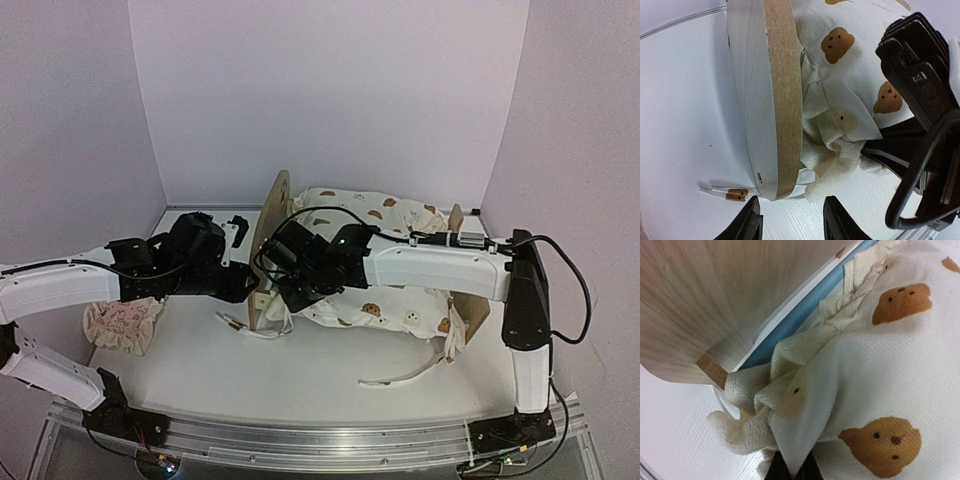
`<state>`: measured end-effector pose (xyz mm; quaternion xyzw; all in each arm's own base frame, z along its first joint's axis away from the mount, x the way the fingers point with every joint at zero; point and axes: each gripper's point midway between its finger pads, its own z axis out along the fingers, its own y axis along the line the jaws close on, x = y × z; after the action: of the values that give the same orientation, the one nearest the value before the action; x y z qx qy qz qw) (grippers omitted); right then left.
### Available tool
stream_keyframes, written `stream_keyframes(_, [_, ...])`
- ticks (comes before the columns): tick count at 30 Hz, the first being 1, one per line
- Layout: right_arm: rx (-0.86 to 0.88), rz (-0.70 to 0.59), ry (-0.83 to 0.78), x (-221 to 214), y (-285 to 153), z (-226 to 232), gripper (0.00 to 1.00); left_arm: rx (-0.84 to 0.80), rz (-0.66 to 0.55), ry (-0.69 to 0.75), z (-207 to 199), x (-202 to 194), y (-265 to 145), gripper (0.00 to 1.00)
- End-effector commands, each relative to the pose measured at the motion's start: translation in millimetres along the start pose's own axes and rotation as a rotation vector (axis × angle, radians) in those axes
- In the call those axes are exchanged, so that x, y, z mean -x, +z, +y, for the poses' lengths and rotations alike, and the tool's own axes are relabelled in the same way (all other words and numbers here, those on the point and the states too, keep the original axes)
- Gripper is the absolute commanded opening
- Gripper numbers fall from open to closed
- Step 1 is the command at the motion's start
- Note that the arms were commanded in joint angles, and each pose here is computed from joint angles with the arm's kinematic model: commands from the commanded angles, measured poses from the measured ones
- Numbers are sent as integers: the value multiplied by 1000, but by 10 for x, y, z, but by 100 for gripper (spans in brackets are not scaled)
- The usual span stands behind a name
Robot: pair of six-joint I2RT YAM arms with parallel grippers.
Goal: Set up the pet bed
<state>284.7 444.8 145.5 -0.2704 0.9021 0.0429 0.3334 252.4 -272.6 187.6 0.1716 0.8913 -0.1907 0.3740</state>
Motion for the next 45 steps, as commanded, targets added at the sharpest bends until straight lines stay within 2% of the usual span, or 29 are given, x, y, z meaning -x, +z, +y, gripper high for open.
stream_keyframes(1, [5, -182, 22, 681, -511, -228, 0, -89, -92, 14, -126, 212, -313, 46])
stream_keyframes(5, [66, -253, 27, 987, -760, -362, 0, -121, -118, 21, -150, 260, -488, 50])
stream_keyframes(10, [101, -343, 1, 1256, -1059, -499, 0, -188, -122, 52, -243, 258, -611, 51])
stream_keyframes(20, [67, -419, 53, 1292, -1356, -1011, 0, -339, -87, 116, -554, 202, -569, 50])
stream_keyframes(30, [44, -426, 63, 1222, -1442, -1178, 0, -409, -44, 174, -920, 178, -298, 46])
stream_keyframes(45, [22, -413, 54, 1035, -1494, -1280, 0, -295, -86, 179, -1117, 426, 410, 41])
